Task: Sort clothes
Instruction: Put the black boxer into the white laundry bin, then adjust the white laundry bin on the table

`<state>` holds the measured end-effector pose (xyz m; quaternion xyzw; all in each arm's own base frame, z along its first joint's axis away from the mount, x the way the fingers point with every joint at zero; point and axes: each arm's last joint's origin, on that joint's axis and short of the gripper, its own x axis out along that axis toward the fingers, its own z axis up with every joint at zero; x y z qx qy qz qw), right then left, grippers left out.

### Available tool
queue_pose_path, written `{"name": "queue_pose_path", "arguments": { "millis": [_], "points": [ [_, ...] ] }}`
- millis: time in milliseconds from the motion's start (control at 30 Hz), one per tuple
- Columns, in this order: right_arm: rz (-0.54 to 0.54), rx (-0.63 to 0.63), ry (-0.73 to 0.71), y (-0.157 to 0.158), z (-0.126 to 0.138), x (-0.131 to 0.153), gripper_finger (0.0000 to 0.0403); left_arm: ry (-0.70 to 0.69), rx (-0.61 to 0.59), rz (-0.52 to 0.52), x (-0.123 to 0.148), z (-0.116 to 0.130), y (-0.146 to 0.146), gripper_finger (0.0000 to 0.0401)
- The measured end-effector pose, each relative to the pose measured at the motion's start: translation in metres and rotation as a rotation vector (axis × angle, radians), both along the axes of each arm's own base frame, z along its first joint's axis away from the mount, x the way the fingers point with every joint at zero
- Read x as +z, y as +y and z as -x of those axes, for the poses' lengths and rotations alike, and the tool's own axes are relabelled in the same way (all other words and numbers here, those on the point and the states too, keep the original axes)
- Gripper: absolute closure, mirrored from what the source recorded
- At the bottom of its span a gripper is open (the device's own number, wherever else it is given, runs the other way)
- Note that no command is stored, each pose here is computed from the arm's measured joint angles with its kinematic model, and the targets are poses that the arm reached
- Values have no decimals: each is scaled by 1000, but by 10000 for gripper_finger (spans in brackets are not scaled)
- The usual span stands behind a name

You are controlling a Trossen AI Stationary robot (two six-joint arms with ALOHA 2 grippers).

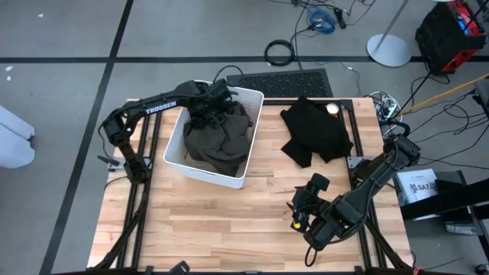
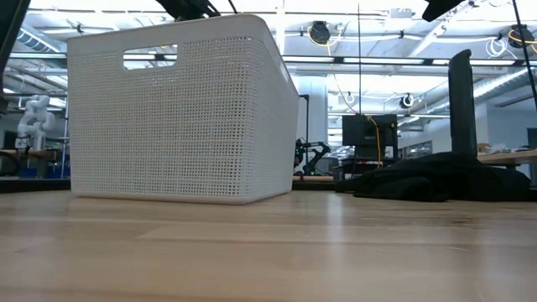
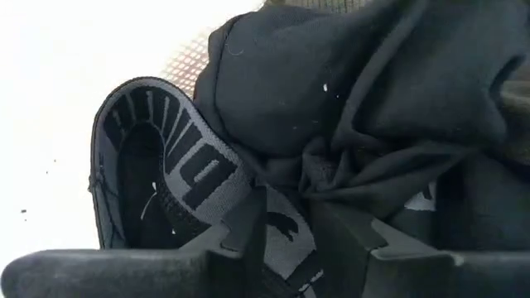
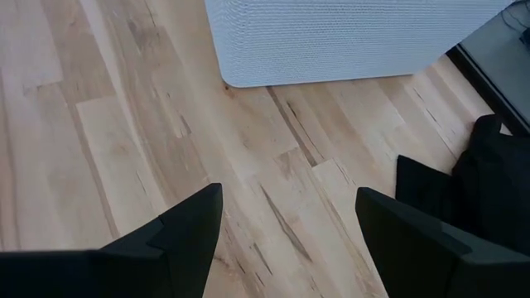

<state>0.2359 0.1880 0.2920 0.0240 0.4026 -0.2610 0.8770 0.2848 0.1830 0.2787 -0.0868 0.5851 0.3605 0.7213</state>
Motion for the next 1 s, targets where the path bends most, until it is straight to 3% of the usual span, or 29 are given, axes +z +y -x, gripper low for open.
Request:
{"name": "queue_pose_path", "arguments": {
  "millis": [133,333,600,800,1000],
  "points": [
    [1,1,1,0,0,0,138,-9,-2,-16,9,3,-1,301],
    [4,3,2,0,0,0,138,-99,-27,-80,46,12,-8,301],
    [41,-41,-23,-4,1,0,138,-231,-37,-126,87,38,-26,302],
    [59,-247,147,-48,5,7,138,-414,-120,-134,121,56,-61,302],
    [24,-248,148,-91,-19,17,139,-574,-283,-141,143,60,-112,302]
  ]
}}
